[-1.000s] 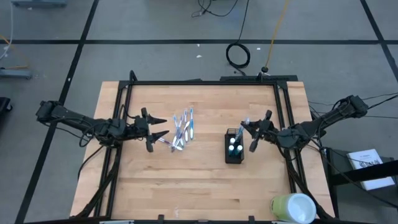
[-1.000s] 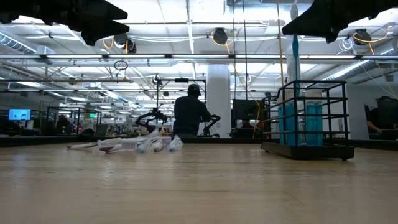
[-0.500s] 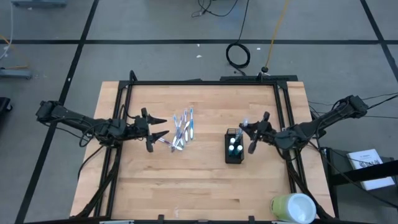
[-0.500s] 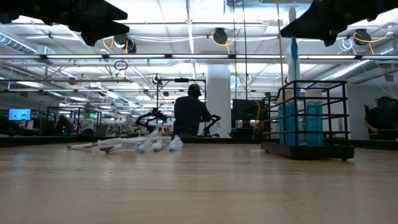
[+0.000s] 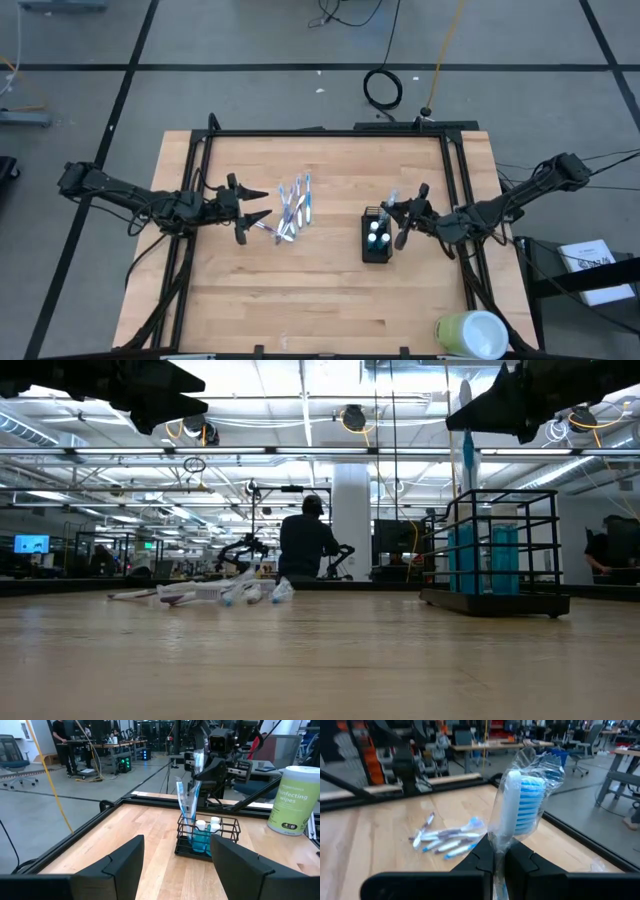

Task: Pick & Place toothbrushing station
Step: Put the blue toothbrush into the black organizer

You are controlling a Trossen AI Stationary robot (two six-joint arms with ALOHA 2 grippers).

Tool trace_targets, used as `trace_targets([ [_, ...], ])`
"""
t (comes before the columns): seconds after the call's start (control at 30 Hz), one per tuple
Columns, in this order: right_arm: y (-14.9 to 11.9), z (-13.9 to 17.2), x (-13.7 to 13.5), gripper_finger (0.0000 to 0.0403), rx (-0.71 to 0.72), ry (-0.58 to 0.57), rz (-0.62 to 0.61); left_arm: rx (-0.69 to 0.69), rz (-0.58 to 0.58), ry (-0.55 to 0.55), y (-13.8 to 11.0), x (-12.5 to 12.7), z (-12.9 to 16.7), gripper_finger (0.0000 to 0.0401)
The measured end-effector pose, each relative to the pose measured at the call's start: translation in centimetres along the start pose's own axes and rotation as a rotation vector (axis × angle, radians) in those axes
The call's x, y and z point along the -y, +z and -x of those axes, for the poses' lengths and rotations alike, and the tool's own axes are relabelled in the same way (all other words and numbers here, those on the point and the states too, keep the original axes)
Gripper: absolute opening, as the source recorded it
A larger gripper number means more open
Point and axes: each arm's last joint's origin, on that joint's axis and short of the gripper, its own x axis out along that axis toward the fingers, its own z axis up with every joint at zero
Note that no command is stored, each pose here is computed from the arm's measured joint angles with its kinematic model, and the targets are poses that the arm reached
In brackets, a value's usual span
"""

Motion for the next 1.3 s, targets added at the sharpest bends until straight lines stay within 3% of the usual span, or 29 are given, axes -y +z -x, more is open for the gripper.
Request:
trace_targets([
  [0.27, -1.2, 0.1, 0.4, 0.0011, 0.097, 0.018, -0.05, 0.0, 0.002, 0.0, 0.0, 0.0, 0.0, 0.0234],
  [1.3, -4.3, 0.3, 1.3, 0.0011, 0.037, 0.013, -0.126, 0.0, 0.006, 0.001, 0.0, 0.0, 0.0, 0.0234],
])
